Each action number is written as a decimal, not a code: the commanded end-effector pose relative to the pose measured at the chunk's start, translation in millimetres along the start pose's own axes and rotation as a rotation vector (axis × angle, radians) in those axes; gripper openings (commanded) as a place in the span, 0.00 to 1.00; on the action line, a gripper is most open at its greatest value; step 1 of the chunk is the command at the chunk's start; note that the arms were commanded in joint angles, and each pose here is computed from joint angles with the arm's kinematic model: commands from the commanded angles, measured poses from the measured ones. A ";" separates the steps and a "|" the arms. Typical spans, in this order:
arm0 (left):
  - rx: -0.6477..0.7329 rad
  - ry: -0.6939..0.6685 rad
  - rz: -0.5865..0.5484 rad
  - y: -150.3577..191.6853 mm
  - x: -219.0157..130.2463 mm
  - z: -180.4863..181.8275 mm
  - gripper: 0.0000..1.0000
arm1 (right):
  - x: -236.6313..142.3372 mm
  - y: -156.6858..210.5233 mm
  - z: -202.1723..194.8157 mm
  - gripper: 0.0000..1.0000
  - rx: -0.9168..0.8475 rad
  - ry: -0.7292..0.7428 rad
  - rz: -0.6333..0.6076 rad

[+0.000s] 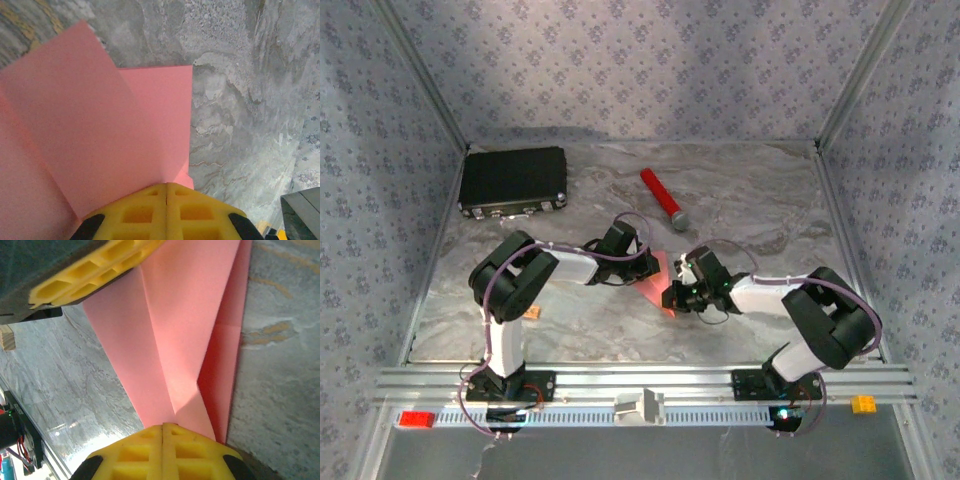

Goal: Fold a paper plane with a square sheet of paper (pick it up from the middle)
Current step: Fourth fold the wing at the center of the table.

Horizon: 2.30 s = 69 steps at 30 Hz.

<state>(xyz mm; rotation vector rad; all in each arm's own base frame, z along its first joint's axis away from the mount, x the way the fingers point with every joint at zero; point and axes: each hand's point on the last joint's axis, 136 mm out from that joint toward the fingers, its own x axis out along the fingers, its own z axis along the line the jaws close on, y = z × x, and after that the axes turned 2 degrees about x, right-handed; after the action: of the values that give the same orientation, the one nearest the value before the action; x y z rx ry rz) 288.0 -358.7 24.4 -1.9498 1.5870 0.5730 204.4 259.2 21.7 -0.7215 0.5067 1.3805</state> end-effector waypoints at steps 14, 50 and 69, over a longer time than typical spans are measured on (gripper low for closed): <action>-0.042 -0.085 0.038 17.2 6.9 33.5 0.05 | -11.9 35.9 -27.8 0.03 0.074 -0.002 0.008; -0.023 -0.041 0.039 19.2 8.2 24.7 0.05 | -5.8 -24.1 9.8 0.04 0.094 -0.016 -0.031; -0.041 -0.065 0.035 20.6 7.8 32.4 0.05 | -8.7 34.9 -31.7 0.03 0.179 0.024 0.013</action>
<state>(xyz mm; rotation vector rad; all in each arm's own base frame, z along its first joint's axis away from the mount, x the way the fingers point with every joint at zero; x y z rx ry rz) 279.0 -364.8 24.7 -1.9627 1.6346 0.5411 196.6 246.2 19.8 -0.5950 0.5243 1.2995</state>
